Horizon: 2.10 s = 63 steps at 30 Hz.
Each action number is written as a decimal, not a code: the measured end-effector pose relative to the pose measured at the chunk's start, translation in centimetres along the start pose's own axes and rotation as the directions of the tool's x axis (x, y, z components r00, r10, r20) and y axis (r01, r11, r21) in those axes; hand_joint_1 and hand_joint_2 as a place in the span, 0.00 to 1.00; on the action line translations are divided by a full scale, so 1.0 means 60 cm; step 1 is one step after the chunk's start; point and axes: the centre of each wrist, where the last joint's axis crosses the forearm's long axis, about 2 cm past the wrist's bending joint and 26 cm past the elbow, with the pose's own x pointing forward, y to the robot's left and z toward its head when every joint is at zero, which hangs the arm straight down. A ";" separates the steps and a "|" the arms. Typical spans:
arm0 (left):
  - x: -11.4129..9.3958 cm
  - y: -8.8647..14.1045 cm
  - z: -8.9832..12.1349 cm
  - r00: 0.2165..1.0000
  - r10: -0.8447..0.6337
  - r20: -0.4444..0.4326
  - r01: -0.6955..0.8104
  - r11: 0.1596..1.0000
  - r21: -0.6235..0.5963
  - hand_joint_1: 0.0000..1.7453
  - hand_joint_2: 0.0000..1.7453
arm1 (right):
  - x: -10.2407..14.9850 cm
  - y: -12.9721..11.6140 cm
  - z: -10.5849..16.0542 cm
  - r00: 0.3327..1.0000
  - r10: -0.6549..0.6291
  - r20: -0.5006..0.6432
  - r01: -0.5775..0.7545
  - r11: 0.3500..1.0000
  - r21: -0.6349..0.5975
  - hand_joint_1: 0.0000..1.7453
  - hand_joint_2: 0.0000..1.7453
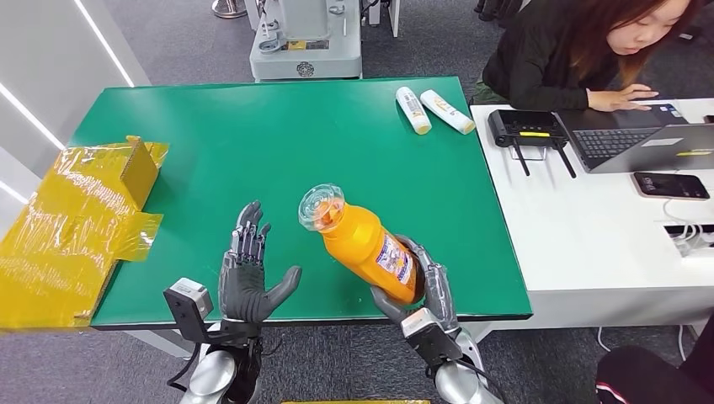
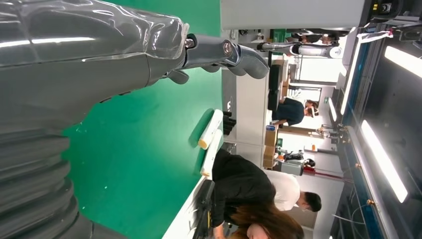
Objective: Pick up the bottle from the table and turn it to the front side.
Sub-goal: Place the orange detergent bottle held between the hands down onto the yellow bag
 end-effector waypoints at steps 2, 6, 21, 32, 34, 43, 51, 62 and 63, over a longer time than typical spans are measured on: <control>0.000 -0.001 -0.001 1.000 0.016 -0.006 -0.016 1.000 -0.011 0.00 1.00 | 0.000 0.000 0.000 1.000 -0.001 0.002 0.001 1.000 -0.001 1.00 1.00; 0.002 -0.004 -0.008 0.996 0.086 -0.038 -0.087 0.995 -0.047 0.00 1.00 | 0.001 0.001 -0.002 1.000 0.003 0.012 -0.003 1.000 0.000 1.00 1.00; 0.000 -0.045 -0.009 0.808 0.512 -0.292 -0.568 0.808 -0.154 0.00 1.00 | -0.021 0.021 -0.011 0.999 0.014 -0.036 -0.012 0.999 0.051 1.00 1.00; 0.018 -0.040 -0.035 0.999 0.044 -0.023 -0.047 0.989 -0.138 0.00 1.00 | -0.031 0.027 -0.019 0.996 0.010 -0.083 -0.006 0.999 0.054 1.00 1.00; 0.021 -0.041 -0.041 0.998 -0.045 0.037 0.049 0.992 -0.113 0.00 1.00 | -0.032 0.029 -0.022 0.996 0.007 -0.086 -0.002 0.998 0.055 1.00 1.00; 0.010 -0.047 -0.072 0.977 -0.183 0.109 0.189 0.981 -0.044 0.00 1.00 | -0.034 0.038 -0.032 0.996 -0.003 -0.092 0.008 0.998 0.060 1.00 1.00; -0.001 -0.066 -0.082 0.999 0.040 -0.037 -0.045 0.991 -0.125 0.00 1.00 | -0.041 0.037 -0.027 0.994 0.000 -0.105 0.006 0.998 0.057 1.00 1.00; -0.013 -0.098 -0.088 0.978 0.157 -0.140 -0.180 0.968 -0.174 0.00 1.00 | -0.047 0.033 -0.024 0.990 0.021 -0.139 -0.016 0.999 0.040 1.00 1.00; -0.014 -0.100 -0.089 0.978 0.153 -0.142 -0.177 0.969 -0.174 0.00 1.00 | -0.048 0.033 -0.024 0.990 0.023 -0.141 -0.018 0.999 0.040 1.00 1.00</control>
